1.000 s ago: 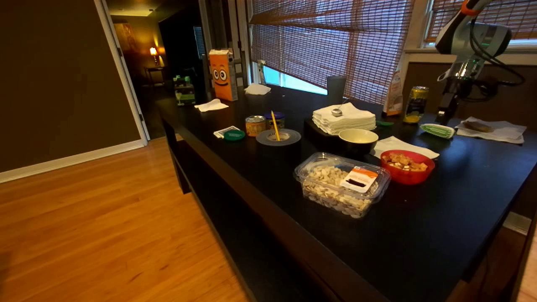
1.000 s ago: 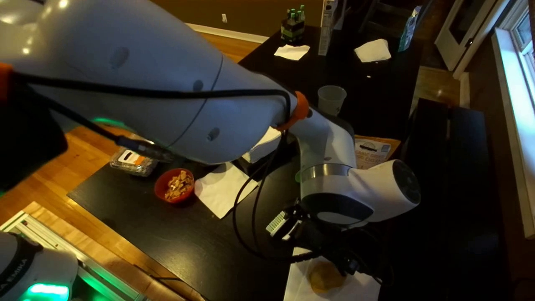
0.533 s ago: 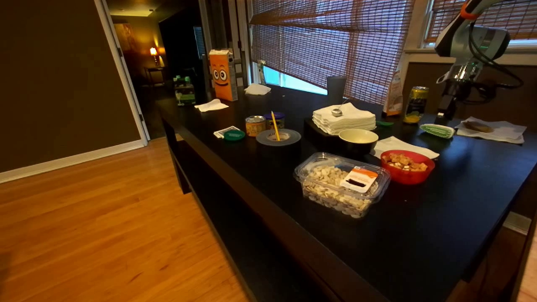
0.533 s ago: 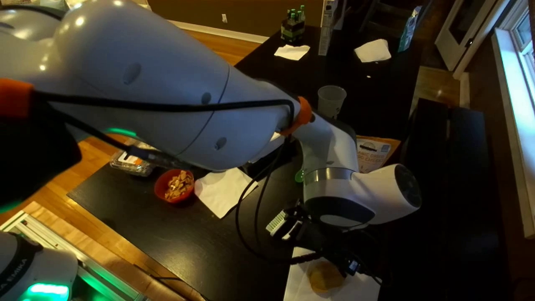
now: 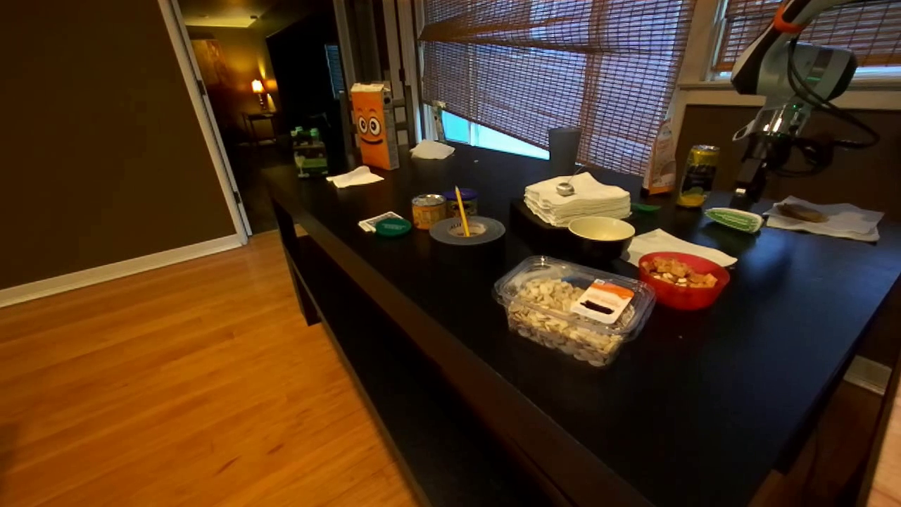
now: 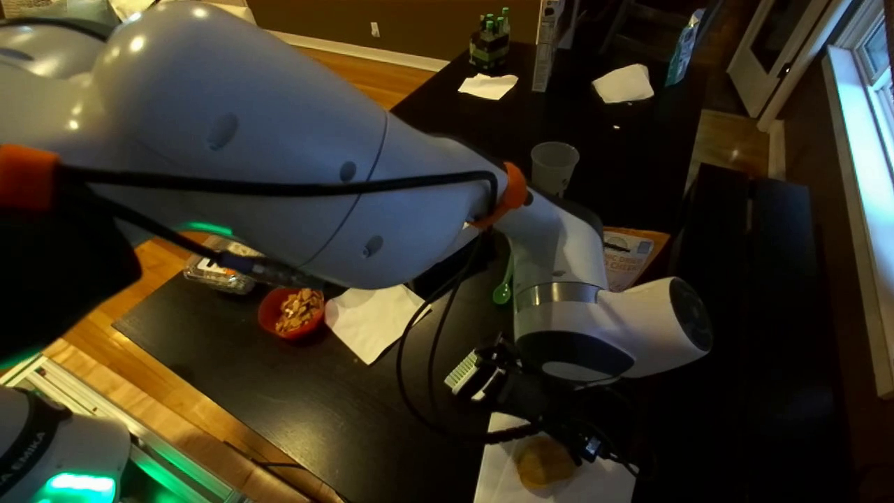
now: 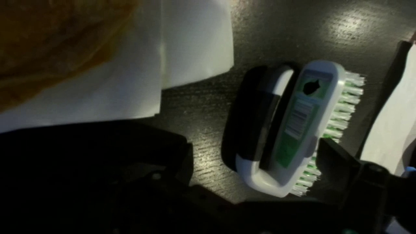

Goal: Correctly position the brush that is on the table

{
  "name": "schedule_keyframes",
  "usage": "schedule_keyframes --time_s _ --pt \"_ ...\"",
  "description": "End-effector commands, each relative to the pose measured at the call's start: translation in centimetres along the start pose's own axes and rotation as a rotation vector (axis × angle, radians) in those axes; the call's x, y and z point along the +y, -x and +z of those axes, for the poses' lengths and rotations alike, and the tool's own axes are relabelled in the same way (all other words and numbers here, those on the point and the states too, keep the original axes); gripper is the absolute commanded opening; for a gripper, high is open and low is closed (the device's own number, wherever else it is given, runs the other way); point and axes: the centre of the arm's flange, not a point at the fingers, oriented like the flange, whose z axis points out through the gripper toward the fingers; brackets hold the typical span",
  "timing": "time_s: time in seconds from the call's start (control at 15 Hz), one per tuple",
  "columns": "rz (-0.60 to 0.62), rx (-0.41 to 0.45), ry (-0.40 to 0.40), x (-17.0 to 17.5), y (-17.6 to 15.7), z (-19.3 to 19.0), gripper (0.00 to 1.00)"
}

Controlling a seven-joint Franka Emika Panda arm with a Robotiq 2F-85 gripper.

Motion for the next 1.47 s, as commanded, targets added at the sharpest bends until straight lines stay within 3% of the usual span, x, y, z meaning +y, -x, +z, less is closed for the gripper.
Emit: schedule_keyframes --time_s 0.0,1.4 --pt "0.004 0.020 -0.049 1.4 0.1 -0.7 1.00" --pt "0.011 -0.052 0.002 1.4 0.3 2.7 1.00"
